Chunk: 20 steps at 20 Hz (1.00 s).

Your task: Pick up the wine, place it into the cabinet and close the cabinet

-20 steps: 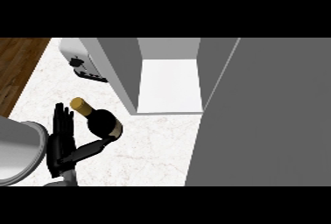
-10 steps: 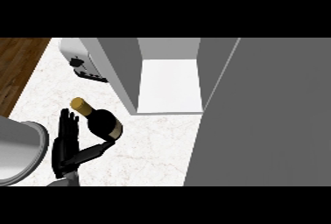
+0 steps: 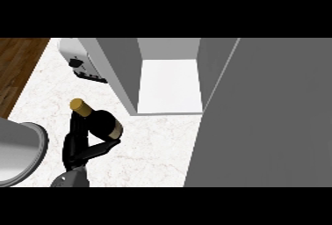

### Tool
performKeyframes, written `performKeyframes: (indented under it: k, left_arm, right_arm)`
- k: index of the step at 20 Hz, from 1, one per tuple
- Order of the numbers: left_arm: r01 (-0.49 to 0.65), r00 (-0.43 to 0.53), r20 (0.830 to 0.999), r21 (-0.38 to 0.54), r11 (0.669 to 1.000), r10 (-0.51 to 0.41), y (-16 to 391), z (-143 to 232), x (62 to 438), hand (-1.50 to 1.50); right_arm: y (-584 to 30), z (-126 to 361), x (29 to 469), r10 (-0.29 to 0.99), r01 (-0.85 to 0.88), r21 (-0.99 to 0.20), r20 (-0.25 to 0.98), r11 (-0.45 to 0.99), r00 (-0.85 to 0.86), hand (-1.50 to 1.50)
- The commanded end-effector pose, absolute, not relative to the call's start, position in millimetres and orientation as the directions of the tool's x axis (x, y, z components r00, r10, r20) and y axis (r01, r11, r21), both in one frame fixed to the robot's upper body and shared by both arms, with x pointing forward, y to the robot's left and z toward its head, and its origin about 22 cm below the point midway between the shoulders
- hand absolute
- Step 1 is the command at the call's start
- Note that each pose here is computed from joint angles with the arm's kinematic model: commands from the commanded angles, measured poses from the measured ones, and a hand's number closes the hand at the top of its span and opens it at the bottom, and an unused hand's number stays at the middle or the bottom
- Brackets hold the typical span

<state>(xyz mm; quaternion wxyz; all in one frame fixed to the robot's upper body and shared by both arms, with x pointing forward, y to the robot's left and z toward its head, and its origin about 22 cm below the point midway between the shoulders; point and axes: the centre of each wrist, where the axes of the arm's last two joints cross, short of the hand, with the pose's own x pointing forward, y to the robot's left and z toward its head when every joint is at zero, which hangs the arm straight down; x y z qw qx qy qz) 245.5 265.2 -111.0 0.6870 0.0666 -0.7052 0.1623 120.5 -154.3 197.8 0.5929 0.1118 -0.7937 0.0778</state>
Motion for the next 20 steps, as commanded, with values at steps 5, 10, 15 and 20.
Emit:
performKeyframes:
  k: [5, 10, 15, 20]
  left_arm:
    - [-0.317, -0.107, 0.985, -0.163, 0.934, 0.136, 259.2, -127.6, 250.2, -1.50]
    - [-0.330, -0.126, 0.974, -0.221, 0.918, 0.189, 247.3, -126.0, 273.0, 1.50]
    - [-0.330, -0.150, 0.979, -0.179, 0.927, 0.135, 255.3, -139.9, 251.3, 1.50]
    - [-0.337, -0.183, 0.982, -0.116, 0.934, 0.055, 253.6, -122.6, 264.8, 1.50]
  right_arm:
    - [-162.3, 214.8, 88.2, -0.102, -0.247, 0.009, 0.924, 0.969, -0.368, -1.50]
    - [-170.0, 209.3, 91.9, -0.094, -0.248, 0.001, 0.926, 0.969, -0.365, -1.50]
    - [-167.9, 212.8, 79.2, -0.114, -0.253, 0.024, 0.930, 0.967, -0.348, -1.50]
    - [-176.3, 213.4, 76.4, -0.099, -0.233, 0.013, 0.927, 0.972, -0.361, -1.50]
